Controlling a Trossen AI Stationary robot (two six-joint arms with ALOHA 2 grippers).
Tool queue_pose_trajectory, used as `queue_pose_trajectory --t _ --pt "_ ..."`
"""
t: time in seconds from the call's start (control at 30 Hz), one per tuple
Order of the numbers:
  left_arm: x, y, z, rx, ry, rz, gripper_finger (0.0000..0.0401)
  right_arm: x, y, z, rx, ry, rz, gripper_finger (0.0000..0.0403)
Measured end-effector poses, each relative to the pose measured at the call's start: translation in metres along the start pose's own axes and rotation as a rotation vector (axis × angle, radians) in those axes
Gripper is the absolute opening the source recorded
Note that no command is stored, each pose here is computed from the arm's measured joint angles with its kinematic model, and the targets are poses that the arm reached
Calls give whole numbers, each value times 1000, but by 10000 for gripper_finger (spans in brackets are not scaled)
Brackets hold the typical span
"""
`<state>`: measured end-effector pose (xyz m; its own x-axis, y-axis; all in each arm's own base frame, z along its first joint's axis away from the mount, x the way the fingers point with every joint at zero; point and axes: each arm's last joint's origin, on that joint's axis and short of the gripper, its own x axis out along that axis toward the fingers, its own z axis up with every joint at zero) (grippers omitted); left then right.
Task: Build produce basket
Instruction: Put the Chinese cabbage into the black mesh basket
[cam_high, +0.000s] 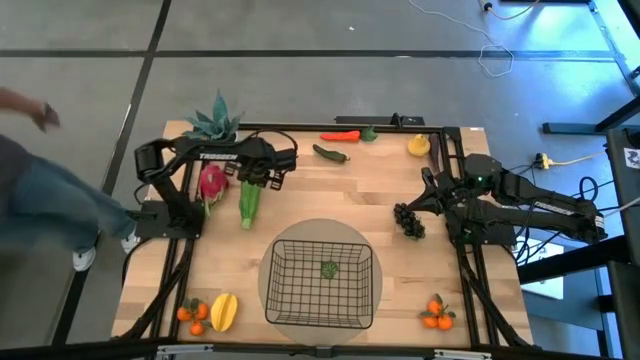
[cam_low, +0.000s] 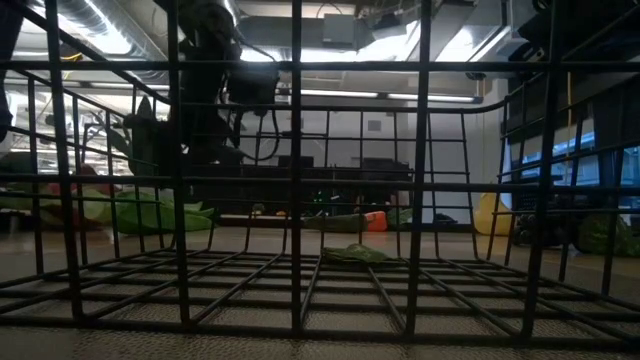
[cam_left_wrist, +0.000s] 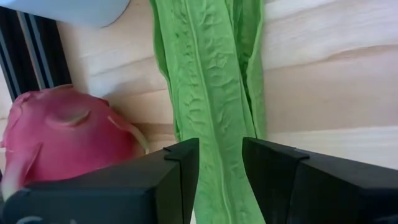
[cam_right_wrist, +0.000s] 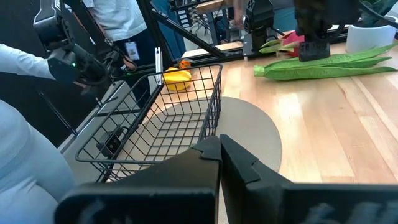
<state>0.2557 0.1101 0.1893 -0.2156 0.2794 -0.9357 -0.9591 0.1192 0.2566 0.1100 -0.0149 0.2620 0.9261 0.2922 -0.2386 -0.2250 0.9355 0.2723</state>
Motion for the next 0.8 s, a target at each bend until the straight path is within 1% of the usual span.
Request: queue_pose_trajectory --t 0.27,0.67,0.8 --pt "12 0 6 -8 24 41 112 0 0 0 -1 0 0 0" --pt "25 -5 9 92 67 67 112 0 0 0 0 0 0 0" --pt "27 -7 9 112 86 60 95 0 0 0 0 0 0 0"
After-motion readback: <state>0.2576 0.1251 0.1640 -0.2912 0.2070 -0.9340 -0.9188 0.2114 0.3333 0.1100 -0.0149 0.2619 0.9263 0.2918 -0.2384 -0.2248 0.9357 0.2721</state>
